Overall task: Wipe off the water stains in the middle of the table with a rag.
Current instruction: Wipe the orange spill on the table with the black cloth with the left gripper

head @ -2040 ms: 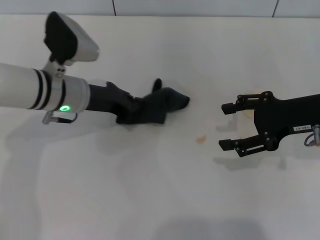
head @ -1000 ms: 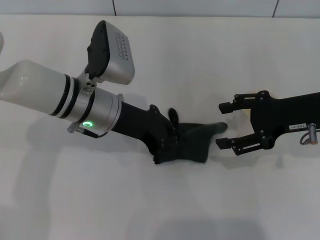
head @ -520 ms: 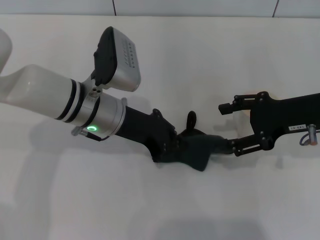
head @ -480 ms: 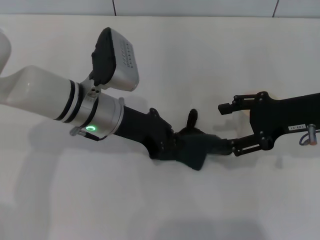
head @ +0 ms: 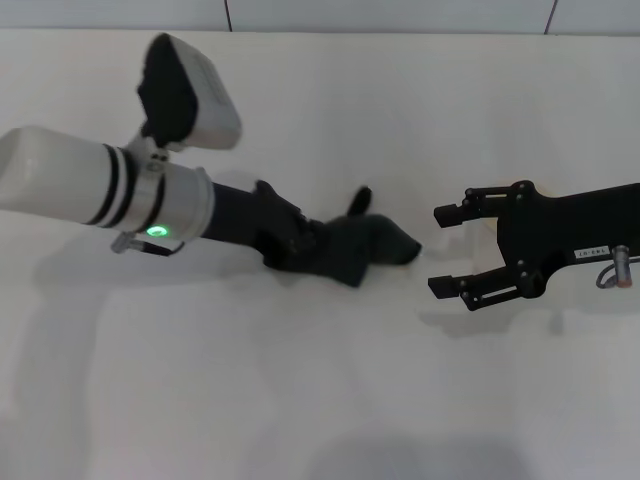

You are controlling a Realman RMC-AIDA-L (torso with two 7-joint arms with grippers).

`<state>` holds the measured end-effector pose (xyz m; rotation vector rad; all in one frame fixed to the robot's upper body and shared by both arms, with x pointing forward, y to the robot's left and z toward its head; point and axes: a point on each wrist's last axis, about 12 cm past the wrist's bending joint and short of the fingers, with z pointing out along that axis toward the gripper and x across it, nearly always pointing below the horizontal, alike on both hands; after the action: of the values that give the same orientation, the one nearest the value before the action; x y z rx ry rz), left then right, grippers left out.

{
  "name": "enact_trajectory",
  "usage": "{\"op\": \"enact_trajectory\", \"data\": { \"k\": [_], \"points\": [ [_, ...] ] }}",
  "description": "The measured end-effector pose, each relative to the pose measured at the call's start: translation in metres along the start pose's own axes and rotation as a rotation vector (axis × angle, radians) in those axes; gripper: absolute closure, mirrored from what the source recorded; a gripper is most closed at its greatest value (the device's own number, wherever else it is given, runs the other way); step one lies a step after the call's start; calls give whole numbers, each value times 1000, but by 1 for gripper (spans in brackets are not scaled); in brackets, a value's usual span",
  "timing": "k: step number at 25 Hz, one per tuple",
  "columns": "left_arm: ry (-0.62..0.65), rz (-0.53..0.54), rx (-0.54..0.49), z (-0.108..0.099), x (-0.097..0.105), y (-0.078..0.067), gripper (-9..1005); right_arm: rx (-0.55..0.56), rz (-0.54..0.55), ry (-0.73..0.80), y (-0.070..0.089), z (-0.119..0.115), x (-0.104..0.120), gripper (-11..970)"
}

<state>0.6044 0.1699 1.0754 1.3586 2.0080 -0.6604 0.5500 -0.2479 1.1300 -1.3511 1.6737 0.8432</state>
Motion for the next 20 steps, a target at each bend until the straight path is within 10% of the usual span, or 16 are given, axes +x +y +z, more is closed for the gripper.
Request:
{"op": "enact_trajectory", "data": {
  "k": [9, 20],
  "points": [
    [-64, -88, -114, -14, 4, 19, 938, -2, -5, -9, -1, 1, -3, 116],
    [5, 11, 5, 5, -9, 0, 938, -6, -7, -6, -1, 2, -3, 116]
  ]
}}
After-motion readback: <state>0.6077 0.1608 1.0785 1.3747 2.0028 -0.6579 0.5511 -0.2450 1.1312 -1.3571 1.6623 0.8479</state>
